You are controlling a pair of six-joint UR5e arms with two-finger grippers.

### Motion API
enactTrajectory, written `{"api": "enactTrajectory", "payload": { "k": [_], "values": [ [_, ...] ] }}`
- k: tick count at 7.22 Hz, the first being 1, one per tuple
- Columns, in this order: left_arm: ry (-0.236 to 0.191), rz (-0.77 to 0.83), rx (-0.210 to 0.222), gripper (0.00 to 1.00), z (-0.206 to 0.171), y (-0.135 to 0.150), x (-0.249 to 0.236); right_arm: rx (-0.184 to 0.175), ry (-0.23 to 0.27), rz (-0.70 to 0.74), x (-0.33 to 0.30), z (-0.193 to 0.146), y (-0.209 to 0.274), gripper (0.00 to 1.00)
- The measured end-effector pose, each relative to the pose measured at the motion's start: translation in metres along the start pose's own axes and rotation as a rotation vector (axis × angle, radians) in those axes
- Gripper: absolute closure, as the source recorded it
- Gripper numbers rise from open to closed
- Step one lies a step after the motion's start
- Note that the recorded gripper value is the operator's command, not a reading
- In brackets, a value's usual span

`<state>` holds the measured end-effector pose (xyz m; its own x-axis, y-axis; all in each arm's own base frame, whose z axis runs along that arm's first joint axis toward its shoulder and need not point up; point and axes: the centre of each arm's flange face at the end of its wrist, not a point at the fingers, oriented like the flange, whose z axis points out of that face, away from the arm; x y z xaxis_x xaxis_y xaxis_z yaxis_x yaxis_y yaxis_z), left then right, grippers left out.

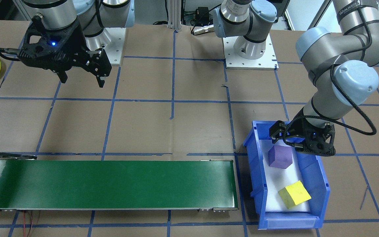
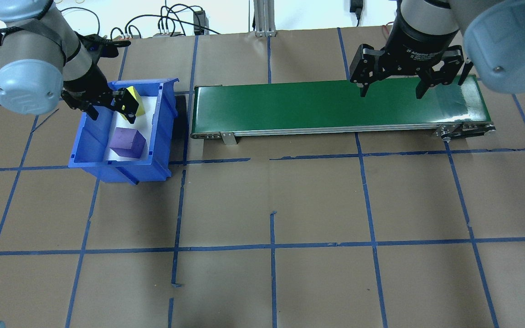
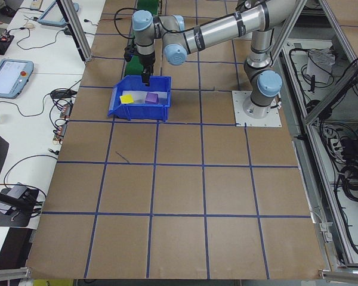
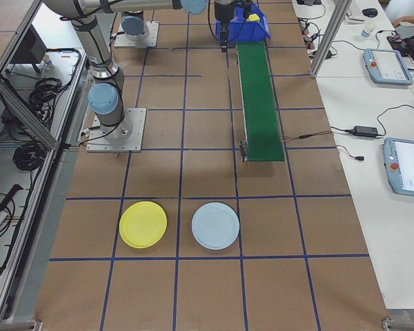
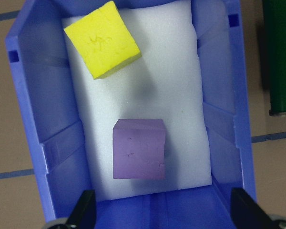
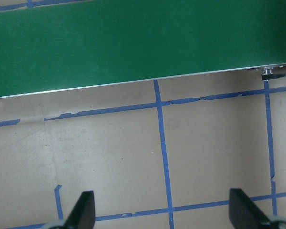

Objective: Move block left to right into plate

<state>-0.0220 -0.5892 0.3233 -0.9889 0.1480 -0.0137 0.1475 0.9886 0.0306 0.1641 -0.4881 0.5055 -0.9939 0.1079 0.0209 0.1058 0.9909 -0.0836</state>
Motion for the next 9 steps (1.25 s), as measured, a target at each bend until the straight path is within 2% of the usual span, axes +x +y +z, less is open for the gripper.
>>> {"api": "enactTrajectory", "payload": {
  "k": [2,4,9],
  "values": [
    [0.001,0.004,-0.022,0.00,0.034,0.000,-0.001,0.000,0.000,0.000,0.000,0.000,0.000,0.00],
    [-0.025,0.004,-0.040,0.00,0.052,-0.003,-0.006,0.000,0.000,0.000,0.000,0.000,0.000,0.00],
    [-0.046,0.001,-0.026,0.00,0.066,-0.016,-0.013,0.000,0.000,0.000,0.000,0.000,0.000,0.00]
  ]
}}
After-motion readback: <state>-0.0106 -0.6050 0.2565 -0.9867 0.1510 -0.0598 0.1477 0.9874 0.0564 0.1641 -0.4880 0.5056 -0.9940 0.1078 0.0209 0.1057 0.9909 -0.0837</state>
